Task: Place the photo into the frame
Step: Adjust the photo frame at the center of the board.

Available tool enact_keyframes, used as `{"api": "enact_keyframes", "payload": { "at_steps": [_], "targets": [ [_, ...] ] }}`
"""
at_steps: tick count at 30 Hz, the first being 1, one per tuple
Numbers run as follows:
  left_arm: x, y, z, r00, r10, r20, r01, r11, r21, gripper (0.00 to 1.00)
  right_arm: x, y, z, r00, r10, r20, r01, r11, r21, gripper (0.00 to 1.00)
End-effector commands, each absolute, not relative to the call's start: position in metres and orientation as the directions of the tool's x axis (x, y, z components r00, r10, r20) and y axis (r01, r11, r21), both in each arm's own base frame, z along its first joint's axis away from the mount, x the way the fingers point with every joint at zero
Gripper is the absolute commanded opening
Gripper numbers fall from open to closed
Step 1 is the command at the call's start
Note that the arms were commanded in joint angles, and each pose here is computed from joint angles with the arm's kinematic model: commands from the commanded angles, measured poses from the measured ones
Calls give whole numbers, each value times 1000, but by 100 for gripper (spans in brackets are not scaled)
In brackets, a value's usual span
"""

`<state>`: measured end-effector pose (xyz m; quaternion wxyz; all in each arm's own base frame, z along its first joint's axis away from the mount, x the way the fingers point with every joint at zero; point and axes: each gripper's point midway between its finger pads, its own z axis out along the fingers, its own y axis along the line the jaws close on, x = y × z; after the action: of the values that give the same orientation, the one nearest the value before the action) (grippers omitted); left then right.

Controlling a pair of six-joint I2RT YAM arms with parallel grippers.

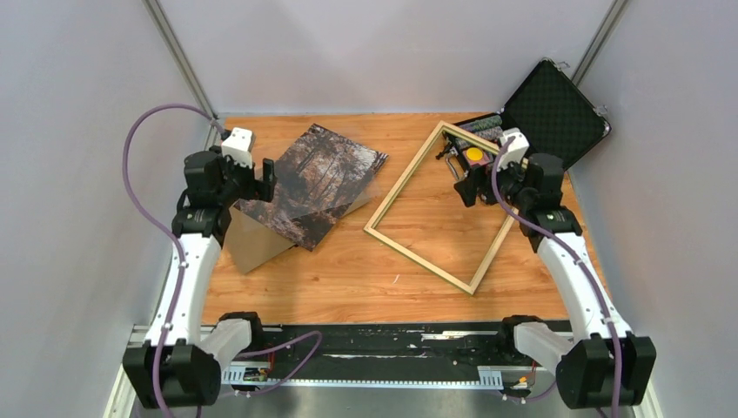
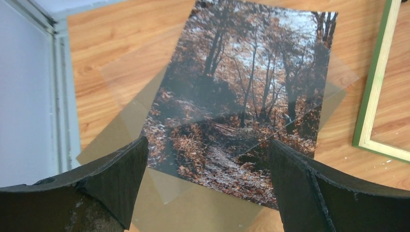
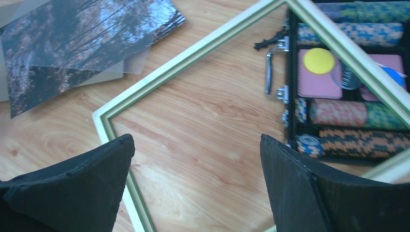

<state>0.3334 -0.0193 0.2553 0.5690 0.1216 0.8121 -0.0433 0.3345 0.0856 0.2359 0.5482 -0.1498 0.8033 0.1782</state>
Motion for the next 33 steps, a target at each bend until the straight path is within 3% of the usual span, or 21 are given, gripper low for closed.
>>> {"api": "enact_keyframes", "payload": {
  "at_steps": [1,7,16,24,33],
  "targets": [
    [351,-27,248,-366,137,-920,294,955,25,100,349,114,245,-355,-60,-933,-494,859,133,100],
    [370,-53,228,-419,100,-903,401,912,-85,100,366,128,218,-426,-81,-901,-481,864,150,100],
    [388,-109,215,-370,247,-895,522,853,19,100,366,45,177,-489,-127,-863,-140,988,-66,96],
    [394,-122,202,-353,255,-900,546,838,23,100,342,-43,148,-568,81,-819,139,990,1,92],
    [386,-122,194,-348,250,-903,545,838,21,100,343,-67,95,-671,232,-705,229,968,100,87]
  ]
}}
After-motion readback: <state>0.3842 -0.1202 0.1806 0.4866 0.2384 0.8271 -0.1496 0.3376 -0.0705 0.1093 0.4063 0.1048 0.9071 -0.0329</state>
